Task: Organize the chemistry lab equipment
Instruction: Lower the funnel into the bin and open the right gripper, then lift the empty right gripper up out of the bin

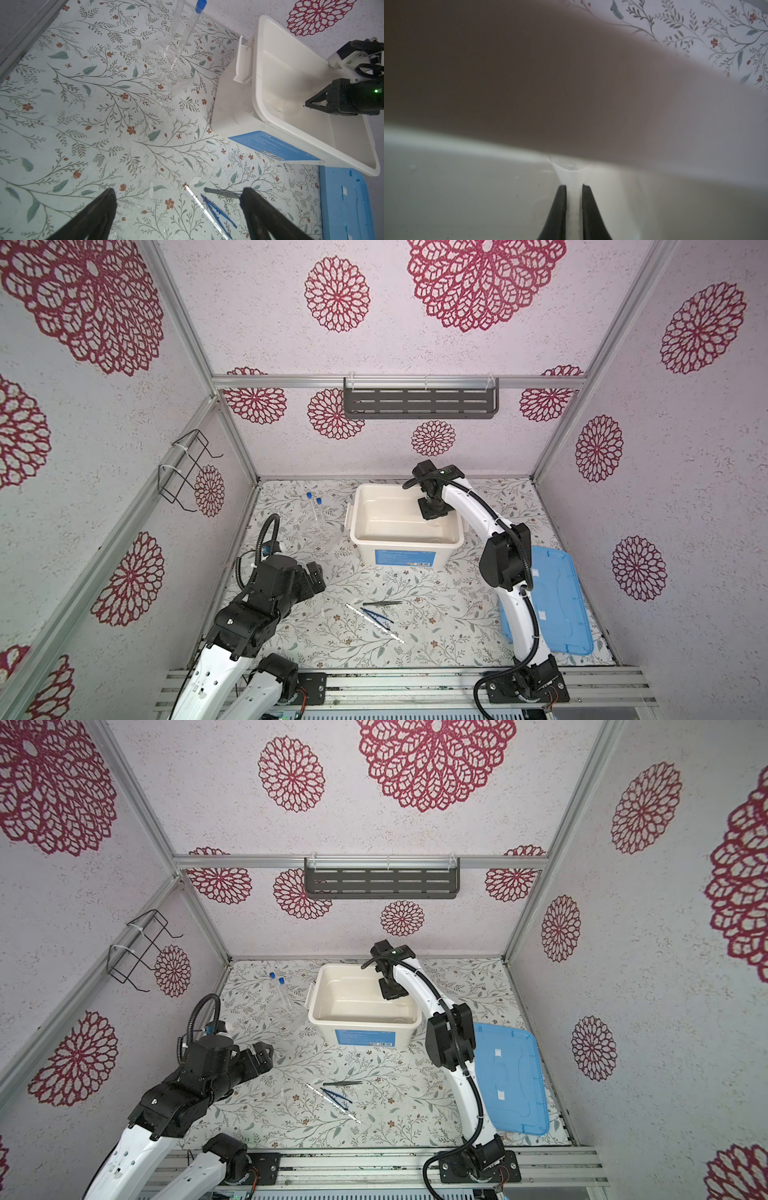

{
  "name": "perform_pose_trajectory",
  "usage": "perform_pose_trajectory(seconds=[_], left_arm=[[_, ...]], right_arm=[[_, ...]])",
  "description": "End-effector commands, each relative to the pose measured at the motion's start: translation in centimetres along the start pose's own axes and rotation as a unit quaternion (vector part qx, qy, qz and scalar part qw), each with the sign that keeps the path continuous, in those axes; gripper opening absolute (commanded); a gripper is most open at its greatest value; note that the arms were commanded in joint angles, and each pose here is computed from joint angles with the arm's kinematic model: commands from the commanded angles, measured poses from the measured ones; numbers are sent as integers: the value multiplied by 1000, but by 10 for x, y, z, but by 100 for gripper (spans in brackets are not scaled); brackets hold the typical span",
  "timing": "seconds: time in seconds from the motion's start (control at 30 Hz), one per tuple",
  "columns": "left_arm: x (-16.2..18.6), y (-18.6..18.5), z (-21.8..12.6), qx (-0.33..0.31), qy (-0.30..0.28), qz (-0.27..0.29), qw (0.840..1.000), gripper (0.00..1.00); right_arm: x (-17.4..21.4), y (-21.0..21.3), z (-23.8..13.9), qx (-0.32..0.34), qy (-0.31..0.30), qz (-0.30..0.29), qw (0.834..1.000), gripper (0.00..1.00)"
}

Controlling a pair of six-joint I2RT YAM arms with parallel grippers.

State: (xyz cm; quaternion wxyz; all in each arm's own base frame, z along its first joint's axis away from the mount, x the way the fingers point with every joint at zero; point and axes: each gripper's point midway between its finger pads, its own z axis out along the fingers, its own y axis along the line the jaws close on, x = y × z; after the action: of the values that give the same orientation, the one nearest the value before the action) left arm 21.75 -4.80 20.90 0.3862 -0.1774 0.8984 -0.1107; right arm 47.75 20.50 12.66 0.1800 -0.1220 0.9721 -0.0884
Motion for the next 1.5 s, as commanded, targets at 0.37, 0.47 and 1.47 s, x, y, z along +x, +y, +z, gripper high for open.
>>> perform_pose_trajectory(seconds=[0.37,0.47,1.47], left_arm=[[-9,5,-12,-9,-21,-6,1000,97],[-9,5,-12,-8,-21,-6,1000,97],[-6,2,-6,-3,-16,-6,1000,97]], right_arm=[[-6,10,0,-51,-11,7,999,14],[-8,12,-5,-61,-16,9,998,15],[-14,-7,-8,-28,-44,34,998,36]])
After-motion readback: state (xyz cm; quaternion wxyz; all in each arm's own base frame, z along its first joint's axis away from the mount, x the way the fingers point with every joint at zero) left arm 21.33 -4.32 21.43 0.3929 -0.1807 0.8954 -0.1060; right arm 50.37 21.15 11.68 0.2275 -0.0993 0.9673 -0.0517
